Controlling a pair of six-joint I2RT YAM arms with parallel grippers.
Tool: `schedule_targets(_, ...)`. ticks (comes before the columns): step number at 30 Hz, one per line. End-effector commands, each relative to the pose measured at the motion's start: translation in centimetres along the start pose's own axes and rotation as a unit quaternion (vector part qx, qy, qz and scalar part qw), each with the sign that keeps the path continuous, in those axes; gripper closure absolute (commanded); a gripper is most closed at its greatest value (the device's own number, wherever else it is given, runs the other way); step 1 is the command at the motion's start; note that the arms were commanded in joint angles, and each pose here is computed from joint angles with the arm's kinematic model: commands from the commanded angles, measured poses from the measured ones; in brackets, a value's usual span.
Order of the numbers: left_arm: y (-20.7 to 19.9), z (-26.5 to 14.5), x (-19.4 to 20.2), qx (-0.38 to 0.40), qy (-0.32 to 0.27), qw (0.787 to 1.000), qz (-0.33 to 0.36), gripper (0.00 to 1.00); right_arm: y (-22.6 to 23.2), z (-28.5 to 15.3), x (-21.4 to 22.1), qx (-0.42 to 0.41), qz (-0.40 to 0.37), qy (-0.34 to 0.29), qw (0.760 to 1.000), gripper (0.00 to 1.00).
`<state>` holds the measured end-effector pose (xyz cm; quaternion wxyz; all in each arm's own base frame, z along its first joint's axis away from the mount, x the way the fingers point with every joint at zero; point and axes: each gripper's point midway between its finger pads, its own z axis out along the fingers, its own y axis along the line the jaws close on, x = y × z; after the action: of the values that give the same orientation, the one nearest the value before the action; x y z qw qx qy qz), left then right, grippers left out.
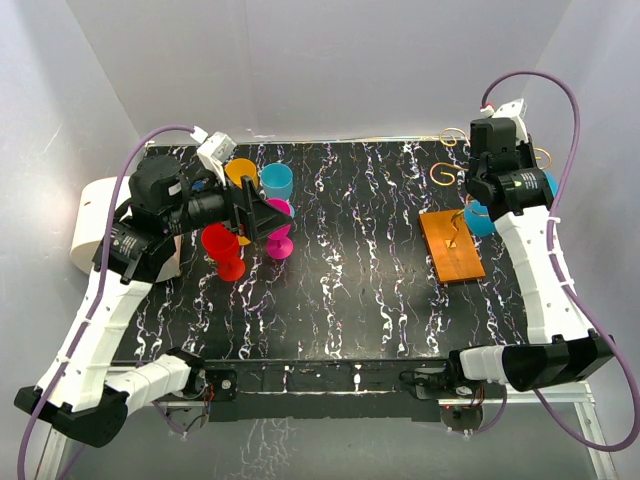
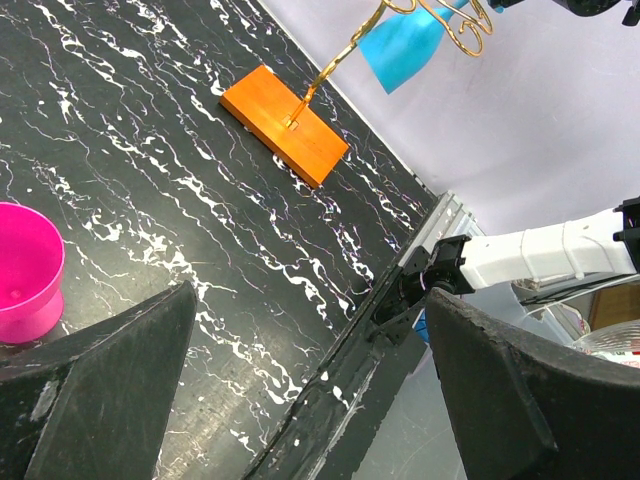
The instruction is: Take the wine glass off the wine glass rack
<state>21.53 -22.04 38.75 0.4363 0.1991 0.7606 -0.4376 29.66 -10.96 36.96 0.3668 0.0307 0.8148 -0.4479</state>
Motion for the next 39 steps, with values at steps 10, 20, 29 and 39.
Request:
schedule_targets(10,-1.7,-1.8,-0.6,0.016,-0.019,1.000,0.019,0.03,-2.7,-0.6,1.7,0.044,0.109,-0.004,0.993,1.00)
schedule_targets(20,-2.0,-1.9,-0.6,0.020,-0.021,0.999,0.014,0.03,-3.7,-1.8,3.9,0.053,0.160,0.001,0.986,1.00)
schedule_targets(29,-1.3,-1.4,0.0,0.010,-0.010,1.000,-0.004,0.03,-2.2,-5.0,6.2,-0.075,0.175,-0.079,0.979,1.00)
schedule_targets(39,-1.4,-0.1,0.2,0.032,-0.009,0.997,-0.068,0.03,-1.4,-11.9,5.1,-0.236,0.160,-0.261,0.922,1.00)
